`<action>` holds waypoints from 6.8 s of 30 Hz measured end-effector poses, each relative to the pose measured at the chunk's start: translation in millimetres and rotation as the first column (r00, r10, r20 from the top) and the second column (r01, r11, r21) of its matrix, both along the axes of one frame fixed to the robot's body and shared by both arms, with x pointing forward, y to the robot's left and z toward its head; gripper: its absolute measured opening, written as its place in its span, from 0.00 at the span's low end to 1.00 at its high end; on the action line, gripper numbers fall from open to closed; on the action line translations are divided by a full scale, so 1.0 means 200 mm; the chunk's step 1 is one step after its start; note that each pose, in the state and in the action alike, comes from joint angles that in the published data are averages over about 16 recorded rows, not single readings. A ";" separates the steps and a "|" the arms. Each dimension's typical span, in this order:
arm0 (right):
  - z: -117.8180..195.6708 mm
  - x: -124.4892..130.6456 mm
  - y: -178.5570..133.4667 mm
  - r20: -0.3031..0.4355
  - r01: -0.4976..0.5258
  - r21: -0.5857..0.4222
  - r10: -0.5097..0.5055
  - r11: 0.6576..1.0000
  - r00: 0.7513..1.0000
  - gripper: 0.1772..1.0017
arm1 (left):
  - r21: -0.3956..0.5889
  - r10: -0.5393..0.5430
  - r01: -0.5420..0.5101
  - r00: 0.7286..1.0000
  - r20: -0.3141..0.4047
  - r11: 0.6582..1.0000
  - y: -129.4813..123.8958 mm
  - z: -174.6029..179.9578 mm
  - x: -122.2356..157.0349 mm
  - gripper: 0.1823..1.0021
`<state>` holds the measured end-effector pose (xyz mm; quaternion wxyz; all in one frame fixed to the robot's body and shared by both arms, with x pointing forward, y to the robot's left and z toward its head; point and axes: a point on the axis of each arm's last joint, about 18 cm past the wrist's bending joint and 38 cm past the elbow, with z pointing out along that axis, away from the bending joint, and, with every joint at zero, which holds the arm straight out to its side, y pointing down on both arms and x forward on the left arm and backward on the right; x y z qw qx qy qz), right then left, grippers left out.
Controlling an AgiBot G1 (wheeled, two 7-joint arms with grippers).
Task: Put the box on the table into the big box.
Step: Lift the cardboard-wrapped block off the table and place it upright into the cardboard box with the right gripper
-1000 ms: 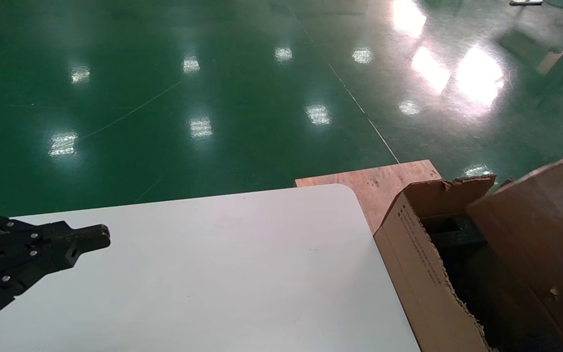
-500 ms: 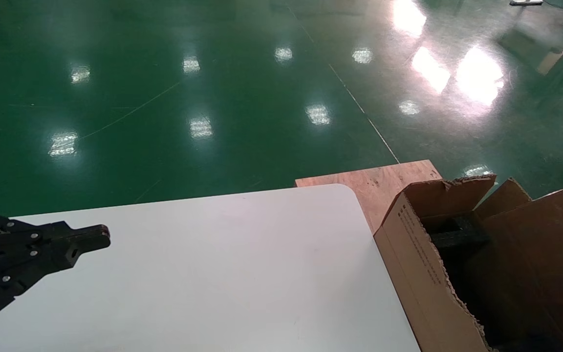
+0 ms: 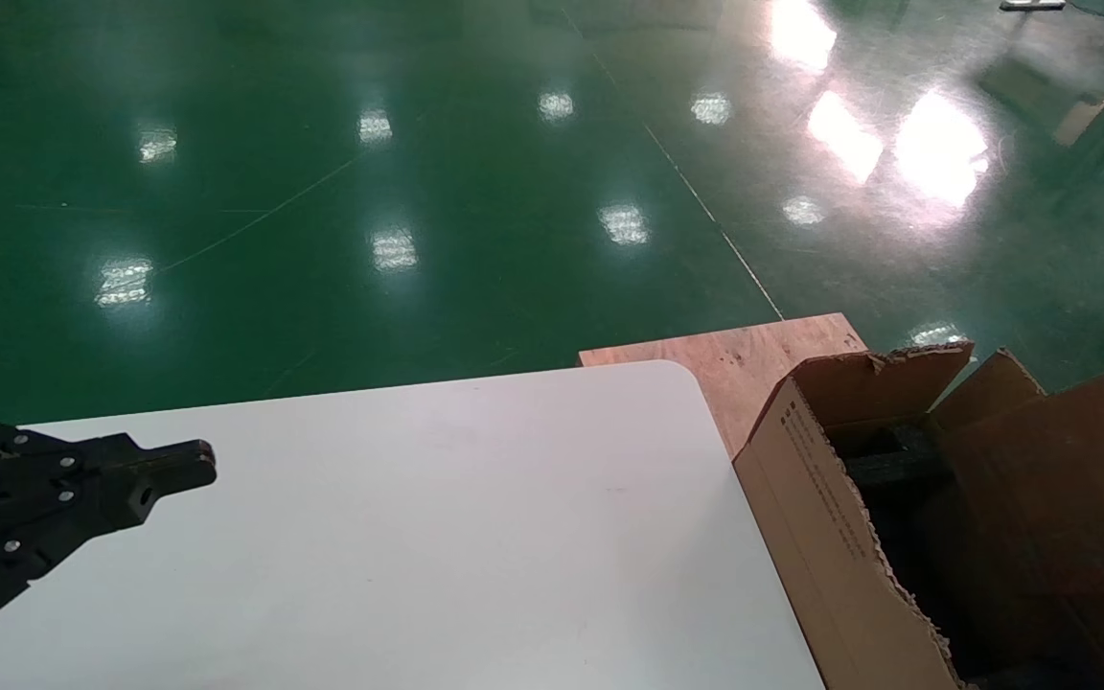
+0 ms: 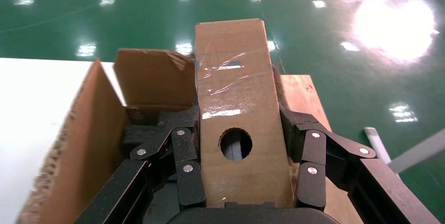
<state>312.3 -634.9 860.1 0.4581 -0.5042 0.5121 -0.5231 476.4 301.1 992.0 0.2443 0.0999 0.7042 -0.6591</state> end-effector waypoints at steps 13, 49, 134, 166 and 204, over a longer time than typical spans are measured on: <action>-0.13 -0.06 -0.09 -0.021 0.035 0.039 -0.034 0.999 0.999 0.36 | 0.000 0.000 0.000 1.000 0.000 1.000 0.00 0.00 0.00 0.01; -0.18 0.15 -0.20 -0.036 -0.002 0.041 0.004 0.999 0.999 0.36 | 0.000 0.000 0.000 1.000 0.000 1.000 0.00 0.00 0.00 0.01; -0.14 0.30 -0.23 -0.088 -0.060 0.016 0.061 0.998 0.994 0.34 | 0.000 0.000 0.000 1.000 0.000 1.000 0.00 0.00 0.00 0.01; -0.19 0.09 -0.22 -0.152 0.033 0.002 -0.032 0.999 0.988 0.34 | 0.000 0.000 0.000 1.000 0.000 1.000 0.00 0.00 0.00 0.01; -0.26 0.28 -0.24 -0.203 0.027 0.006 -0.025 1.000 0.979 0.34 | 0.000 0.000 0.000 1.000 0.000 1.000 0.00 0.00 0.00 0.01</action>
